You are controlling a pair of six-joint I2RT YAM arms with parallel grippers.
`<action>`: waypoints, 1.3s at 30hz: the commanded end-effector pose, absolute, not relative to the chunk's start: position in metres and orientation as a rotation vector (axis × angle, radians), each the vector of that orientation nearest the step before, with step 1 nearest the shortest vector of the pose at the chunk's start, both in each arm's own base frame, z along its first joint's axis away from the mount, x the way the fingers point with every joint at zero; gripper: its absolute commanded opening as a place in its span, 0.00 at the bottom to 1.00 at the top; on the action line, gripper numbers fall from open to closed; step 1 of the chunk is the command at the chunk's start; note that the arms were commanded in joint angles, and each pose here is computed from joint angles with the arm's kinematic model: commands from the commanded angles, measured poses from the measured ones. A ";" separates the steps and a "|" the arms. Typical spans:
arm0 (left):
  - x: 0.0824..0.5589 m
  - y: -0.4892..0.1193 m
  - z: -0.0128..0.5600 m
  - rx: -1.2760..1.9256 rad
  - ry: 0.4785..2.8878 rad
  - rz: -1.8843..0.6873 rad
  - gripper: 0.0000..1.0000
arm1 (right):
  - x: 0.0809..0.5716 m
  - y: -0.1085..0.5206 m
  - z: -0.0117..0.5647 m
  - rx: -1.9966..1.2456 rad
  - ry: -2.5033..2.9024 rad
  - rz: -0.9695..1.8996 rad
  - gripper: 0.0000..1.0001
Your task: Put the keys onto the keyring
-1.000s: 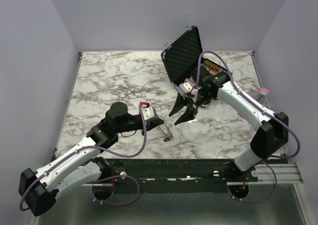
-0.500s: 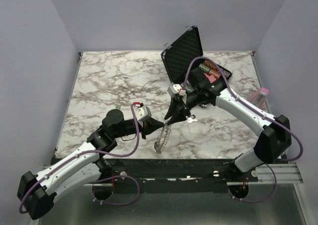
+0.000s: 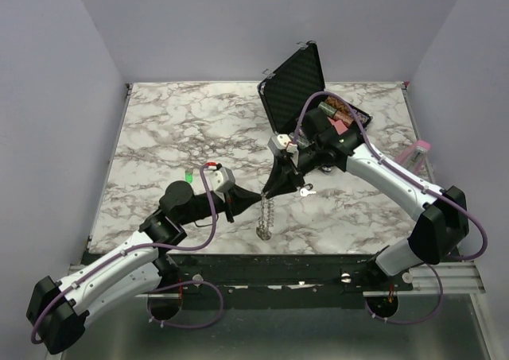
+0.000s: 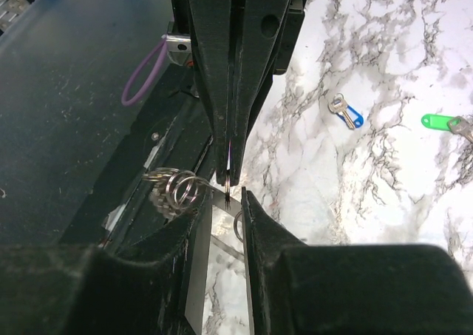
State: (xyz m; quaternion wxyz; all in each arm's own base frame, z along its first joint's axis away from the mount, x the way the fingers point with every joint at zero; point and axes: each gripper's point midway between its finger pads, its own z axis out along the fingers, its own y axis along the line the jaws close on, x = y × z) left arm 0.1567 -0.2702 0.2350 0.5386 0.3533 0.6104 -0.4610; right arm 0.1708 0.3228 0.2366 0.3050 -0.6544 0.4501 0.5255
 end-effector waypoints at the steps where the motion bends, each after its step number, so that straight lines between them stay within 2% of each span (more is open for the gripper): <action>1: 0.158 -0.274 0.260 0.790 1.363 -1.130 0.00 | 0.169 0.326 0.232 -1.737 1.210 1.378 0.30; 8: 0.161 -0.272 0.259 0.764 1.373 -1.123 0.00 | 0.170 0.326 0.227 -1.734 1.234 1.367 0.26; 13: 0.163 -0.270 0.257 0.739 1.382 -1.114 0.00 | 0.169 0.325 0.229 -1.736 1.225 1.373 0.16; 18: 0.165 -0.268 0.252 0.723 1.397 -1.108 0.00 | 0.168 0.325 0.232 -1.735 1.224 1.377 0.01; 24: 0.167 -0.267 0.246 0.705 1.406 -1.104 0.02 | 0.172 0.322 0.234 -1.746 1.283 1.337 0.01; 25: 0.167 -0.267 0.245 0.701 1.411 -1.101 0.12 | 0.173 0.321 0.232 -1.755 1.293 1.318 0.01; 26: 0.168 -0.266 0.244 0.696 1.424 -1.095 0.29 | 0.177 0.320 0.232 -1.763 1.304 1.285 0.01; 28: 0.170 -0.261 0.240 0.677 1.451 -1.074 0.51 | 0.184 0.318 0.229 -1.777 1.339 1.224 0.01; 32: 0.171 -0.246 0.239 0.612 1.444 -1.039 0.83 | 0.197 0.309 0.224 -1.827 1.408 1.078 0.01; 35: 0.167 -0.239 0.241 0.603 1.412 -1.034 0.94 | 0.204 0.300 0.220 -1.883 1.451 0.988 0.01; 39: 0.164 -0.241 0.239 0.692 1.395 -0.997 0.94 | 0.205 0.292 0.216 -1.948 1.477 0.931 0.01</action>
